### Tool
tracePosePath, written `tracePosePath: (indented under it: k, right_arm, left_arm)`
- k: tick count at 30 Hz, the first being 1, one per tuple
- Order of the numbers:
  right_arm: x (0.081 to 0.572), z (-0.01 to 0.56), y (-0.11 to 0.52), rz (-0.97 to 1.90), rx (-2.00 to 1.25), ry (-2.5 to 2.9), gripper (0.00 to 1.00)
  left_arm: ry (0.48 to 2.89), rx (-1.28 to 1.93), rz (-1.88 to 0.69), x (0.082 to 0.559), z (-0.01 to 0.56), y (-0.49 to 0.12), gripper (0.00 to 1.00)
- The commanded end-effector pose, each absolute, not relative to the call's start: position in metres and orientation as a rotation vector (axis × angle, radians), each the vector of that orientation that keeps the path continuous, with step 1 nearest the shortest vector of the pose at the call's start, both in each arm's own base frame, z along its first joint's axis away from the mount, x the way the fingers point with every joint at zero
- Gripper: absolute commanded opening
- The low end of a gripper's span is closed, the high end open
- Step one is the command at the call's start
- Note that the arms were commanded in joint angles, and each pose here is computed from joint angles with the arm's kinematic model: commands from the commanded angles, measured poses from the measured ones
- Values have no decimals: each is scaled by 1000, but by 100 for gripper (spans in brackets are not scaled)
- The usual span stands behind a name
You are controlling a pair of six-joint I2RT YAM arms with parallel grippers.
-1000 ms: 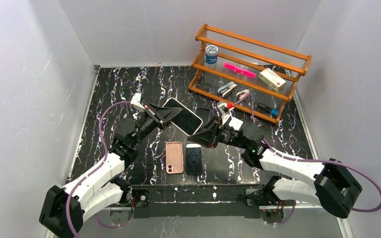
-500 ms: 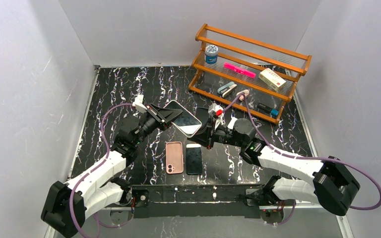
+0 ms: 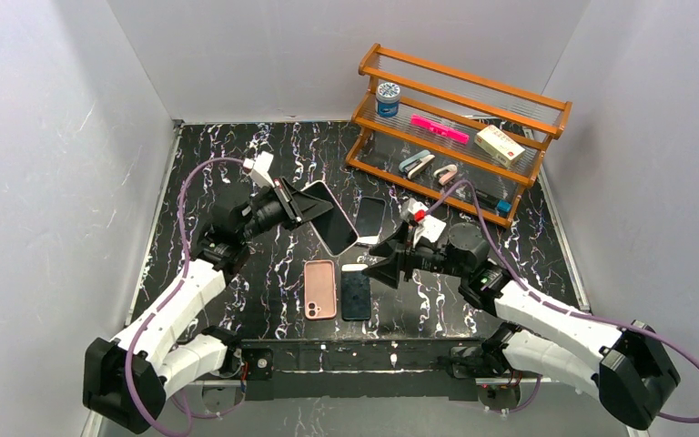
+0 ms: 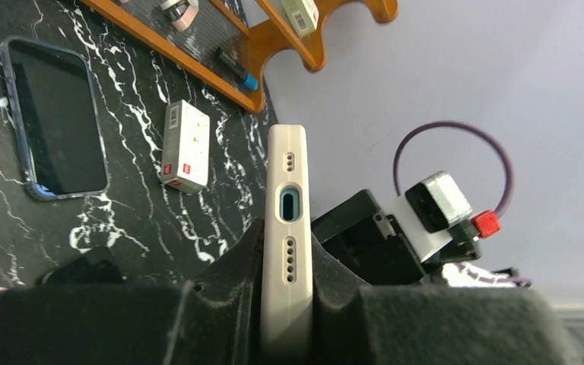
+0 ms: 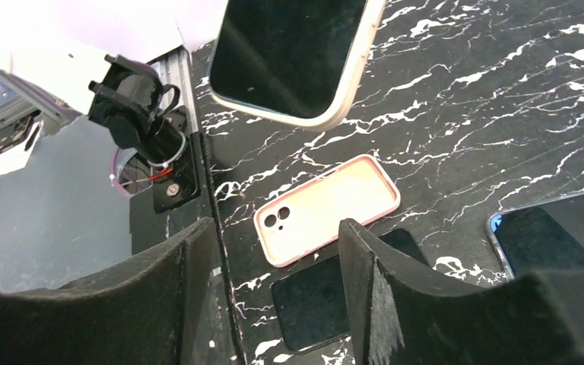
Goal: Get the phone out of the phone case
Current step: Remove the phone case from the phone.
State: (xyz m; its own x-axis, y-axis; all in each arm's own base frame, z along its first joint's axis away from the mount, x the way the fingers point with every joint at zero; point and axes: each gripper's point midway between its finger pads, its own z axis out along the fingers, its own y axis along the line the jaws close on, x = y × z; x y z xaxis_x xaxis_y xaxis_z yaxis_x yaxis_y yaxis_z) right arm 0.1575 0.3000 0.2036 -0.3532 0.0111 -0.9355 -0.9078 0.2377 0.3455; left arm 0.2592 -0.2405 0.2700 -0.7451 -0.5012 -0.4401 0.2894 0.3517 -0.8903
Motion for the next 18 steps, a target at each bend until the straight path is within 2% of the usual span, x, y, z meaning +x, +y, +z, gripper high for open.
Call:
tracePosePath:
  k: [1,8,18]
  right_arm:
    - [144,213,297,1279,-941,1546,70]
    - [130,234,307,1375,-1064,1461,71]
    - [134,246,323,1400,-1167,1404,69]
  left_arm:
    - [1909,144,-1441,241,289,-247,0]
    - [1835,376,-1524,219,304,-255,0]
    - [1767,490,-1573,202,319,-257,0]
